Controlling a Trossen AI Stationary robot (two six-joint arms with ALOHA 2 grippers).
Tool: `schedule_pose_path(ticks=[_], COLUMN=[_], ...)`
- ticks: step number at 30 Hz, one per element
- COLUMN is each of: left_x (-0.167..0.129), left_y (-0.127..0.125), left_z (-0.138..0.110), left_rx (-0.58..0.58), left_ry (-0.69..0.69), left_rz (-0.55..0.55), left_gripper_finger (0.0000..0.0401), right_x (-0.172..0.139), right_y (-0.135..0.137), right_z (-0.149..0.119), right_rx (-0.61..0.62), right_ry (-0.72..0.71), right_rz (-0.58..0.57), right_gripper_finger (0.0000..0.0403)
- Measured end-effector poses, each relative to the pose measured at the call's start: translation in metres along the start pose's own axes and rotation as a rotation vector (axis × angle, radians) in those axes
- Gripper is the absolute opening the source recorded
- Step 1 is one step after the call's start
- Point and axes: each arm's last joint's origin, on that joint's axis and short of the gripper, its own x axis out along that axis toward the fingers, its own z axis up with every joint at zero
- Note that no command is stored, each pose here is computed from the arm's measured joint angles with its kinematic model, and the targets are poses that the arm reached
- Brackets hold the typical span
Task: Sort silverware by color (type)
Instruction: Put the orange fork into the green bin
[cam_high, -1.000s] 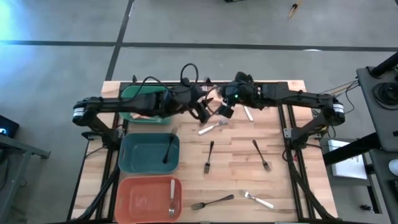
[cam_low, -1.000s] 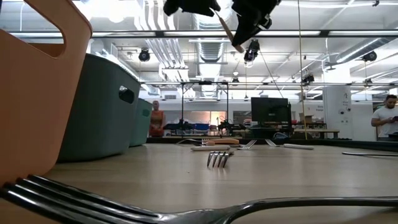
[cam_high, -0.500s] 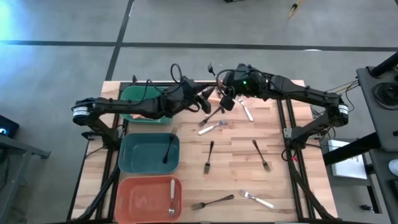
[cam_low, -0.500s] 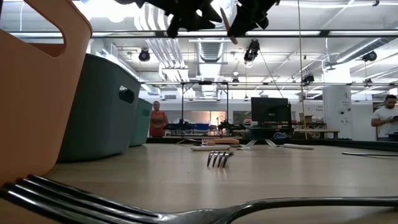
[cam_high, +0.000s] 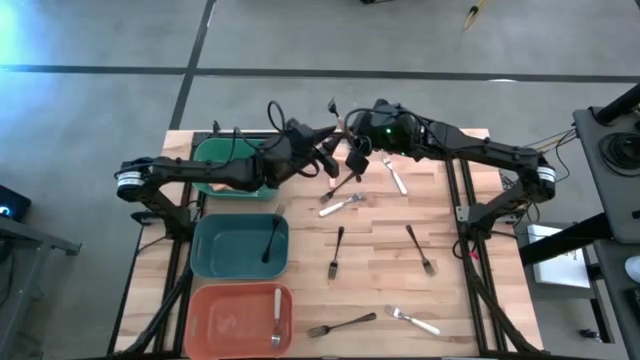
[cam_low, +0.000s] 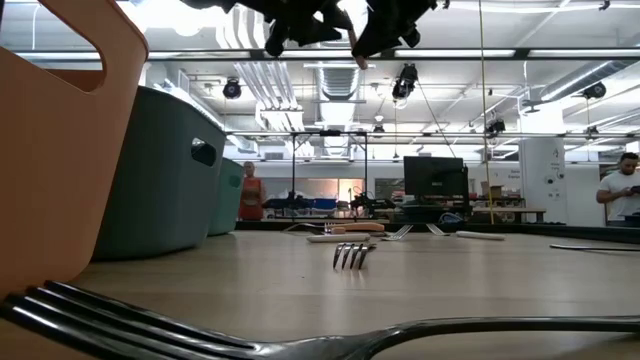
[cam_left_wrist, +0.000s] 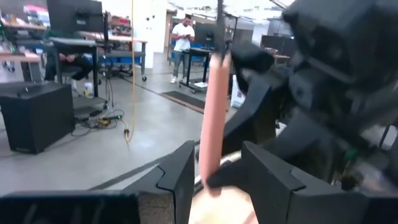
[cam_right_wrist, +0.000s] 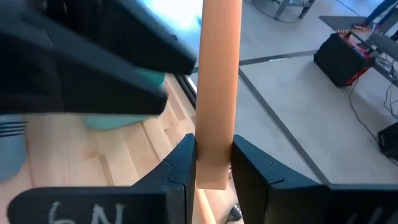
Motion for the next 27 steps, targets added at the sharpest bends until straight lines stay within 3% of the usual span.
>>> schedule_pose_path(ticks=[7,22,27], left_x=[0.005,0.009,0.011], left_y=[0.006,0.01,0.01], left_z=[0.009,0.008,0.004], left_rx=[0.035,-0.012,-0.012], left_ry=[-0.021,-0.023,-0.015], left_rz=[0.022,-0.011,-0.009], left_gripper_finger=[0.0116,0.0115,0.0089], right_x=[0.006,0.006,0.006], right_y=[0.002,0.001,0.001], right_z=[0.001,0.007,0.008], right_rx=[-0.008,-0.039,-0.044], right_ry=[-0.01,-0.072,-0.085], right_rz=[-0.001,-0.001,-0.003], right_gripper_finger=[0.0068,0.0068,0.0068])
